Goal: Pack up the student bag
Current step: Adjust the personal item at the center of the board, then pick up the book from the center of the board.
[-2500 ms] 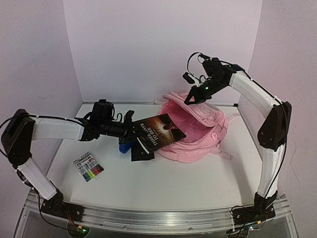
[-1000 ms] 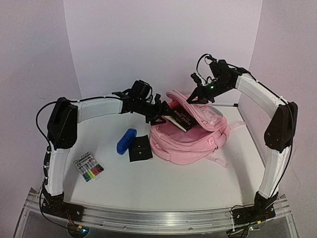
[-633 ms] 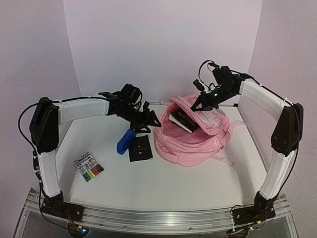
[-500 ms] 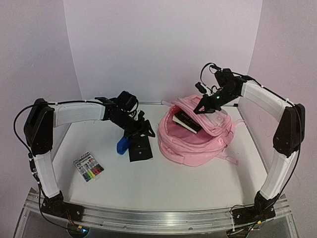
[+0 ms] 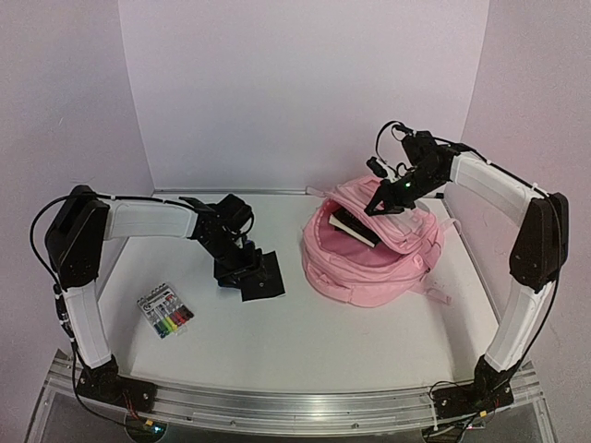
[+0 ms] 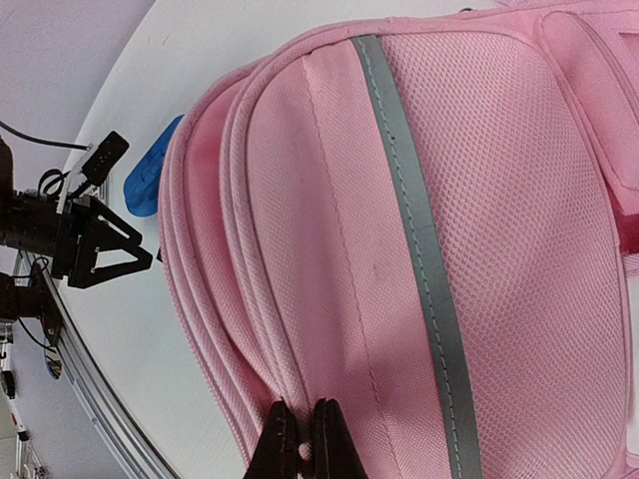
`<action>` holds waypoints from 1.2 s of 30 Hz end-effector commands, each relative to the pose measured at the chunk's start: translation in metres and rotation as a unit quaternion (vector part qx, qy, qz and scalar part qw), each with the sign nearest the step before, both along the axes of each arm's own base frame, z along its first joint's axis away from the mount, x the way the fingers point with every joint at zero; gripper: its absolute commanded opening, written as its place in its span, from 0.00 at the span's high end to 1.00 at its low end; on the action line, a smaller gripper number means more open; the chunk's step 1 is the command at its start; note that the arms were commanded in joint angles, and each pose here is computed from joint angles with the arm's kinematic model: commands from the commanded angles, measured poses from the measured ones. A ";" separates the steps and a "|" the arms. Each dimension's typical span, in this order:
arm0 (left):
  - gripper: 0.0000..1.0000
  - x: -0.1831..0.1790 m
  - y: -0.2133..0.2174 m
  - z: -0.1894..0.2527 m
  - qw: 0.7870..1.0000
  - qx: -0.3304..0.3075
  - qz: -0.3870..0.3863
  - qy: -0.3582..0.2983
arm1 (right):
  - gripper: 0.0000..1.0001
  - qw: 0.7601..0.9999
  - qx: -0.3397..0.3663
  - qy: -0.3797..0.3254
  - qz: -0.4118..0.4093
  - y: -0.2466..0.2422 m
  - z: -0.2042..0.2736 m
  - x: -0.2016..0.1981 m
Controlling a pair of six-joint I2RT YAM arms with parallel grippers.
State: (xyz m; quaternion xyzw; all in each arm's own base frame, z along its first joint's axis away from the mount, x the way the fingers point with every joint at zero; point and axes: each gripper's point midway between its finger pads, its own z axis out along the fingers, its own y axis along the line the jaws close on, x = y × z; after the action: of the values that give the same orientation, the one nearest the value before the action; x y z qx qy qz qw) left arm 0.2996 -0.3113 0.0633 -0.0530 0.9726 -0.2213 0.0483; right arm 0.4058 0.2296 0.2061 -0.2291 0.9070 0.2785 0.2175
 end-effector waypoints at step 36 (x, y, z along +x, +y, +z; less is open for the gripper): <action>0.24 0.020 -0.060 -0.042 0.961 0.263 0.065 -0.051 | 1.00 0.999 -0.010 -0.008 -0.031 -0.015 0.000 0.005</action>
State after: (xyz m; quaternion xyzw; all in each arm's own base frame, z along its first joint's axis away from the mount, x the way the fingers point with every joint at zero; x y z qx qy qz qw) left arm 0.3262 -0.3953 0.0172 -0.0453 0.9905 -0.0129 0.1295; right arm 0.4072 0.2291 0.2043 -0.2272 0.9078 0.2760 0.2194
